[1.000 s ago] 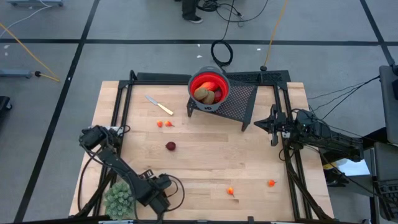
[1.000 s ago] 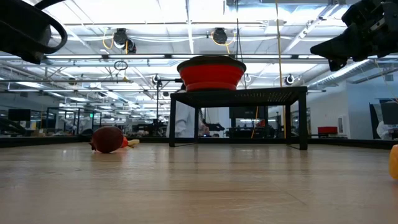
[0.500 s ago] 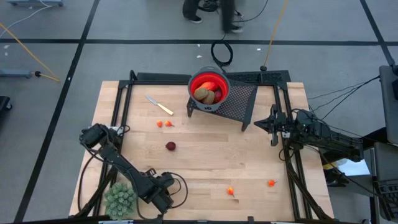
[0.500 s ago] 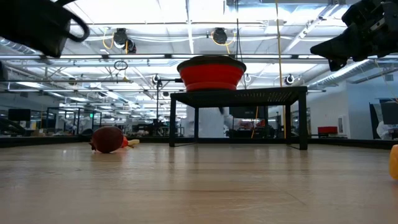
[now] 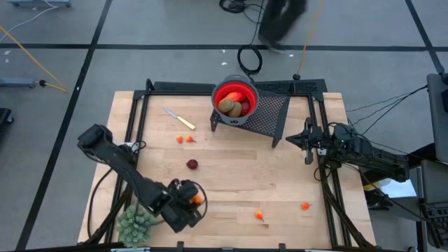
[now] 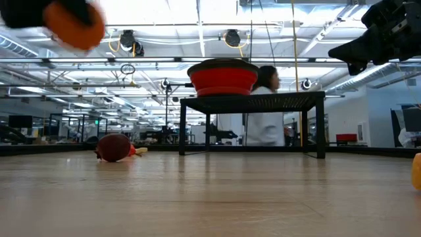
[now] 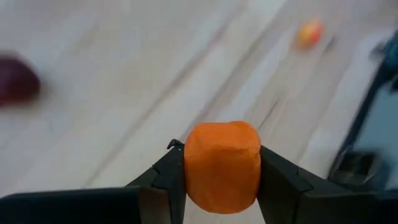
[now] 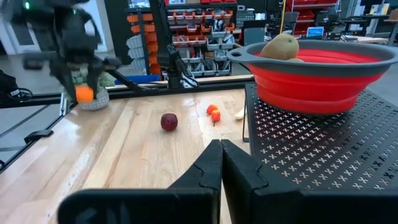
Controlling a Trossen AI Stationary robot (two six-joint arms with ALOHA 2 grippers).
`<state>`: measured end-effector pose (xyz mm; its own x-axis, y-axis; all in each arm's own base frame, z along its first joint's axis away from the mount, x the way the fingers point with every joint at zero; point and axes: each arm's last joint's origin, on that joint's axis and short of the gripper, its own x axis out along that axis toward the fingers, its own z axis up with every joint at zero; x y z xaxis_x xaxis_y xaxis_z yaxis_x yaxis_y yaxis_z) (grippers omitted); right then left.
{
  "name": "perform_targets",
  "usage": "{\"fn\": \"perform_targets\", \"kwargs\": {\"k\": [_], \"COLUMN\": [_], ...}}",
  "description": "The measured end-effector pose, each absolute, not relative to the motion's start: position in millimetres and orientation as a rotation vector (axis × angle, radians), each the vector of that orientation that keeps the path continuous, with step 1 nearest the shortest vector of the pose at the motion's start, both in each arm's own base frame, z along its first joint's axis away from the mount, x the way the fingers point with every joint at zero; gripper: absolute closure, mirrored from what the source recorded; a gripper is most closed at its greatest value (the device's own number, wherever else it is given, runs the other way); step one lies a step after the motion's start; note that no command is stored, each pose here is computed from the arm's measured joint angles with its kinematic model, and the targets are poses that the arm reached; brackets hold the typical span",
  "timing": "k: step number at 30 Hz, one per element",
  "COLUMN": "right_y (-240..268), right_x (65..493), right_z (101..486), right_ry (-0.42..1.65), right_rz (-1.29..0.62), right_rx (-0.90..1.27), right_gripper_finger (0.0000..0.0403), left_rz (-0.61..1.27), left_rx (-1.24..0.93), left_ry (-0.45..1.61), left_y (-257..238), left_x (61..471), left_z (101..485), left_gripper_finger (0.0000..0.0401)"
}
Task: Pick & Place Fruit
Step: Put the orange into the strainer bowl on the shelf
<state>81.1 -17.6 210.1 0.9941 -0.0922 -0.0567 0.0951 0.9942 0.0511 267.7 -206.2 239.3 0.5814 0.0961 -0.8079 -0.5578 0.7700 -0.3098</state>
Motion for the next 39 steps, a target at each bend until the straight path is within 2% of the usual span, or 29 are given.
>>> {"fn": "perform_targets", "kwargs": {"k": [15, 25, 39], "right_y": [-18, -18, -18], "right_x": [81, 81, 81], "right_z": [210, 210, 210], "right_ry": [0.054, 0.055, 0.054], "right_rz": [-0.093, -0.094, -0.094], "right_rx": [0.043, 0.042, 0.042], "right_gripper_finger": [0.0403, 0.0403, 0.0403], "left_rz": [0.313, 0.011, -0.279], "left_rx": [-0.672, -0.786, -0.709], "left_ry": [0.385, 0.175, -0.147], "left_y": [-181, -172, -153], "left_x": [284, 311, 322], "left_z": [310, 345, 384], "left_gripper_finger": [0.0256, 0.0256, 0.0256]}}
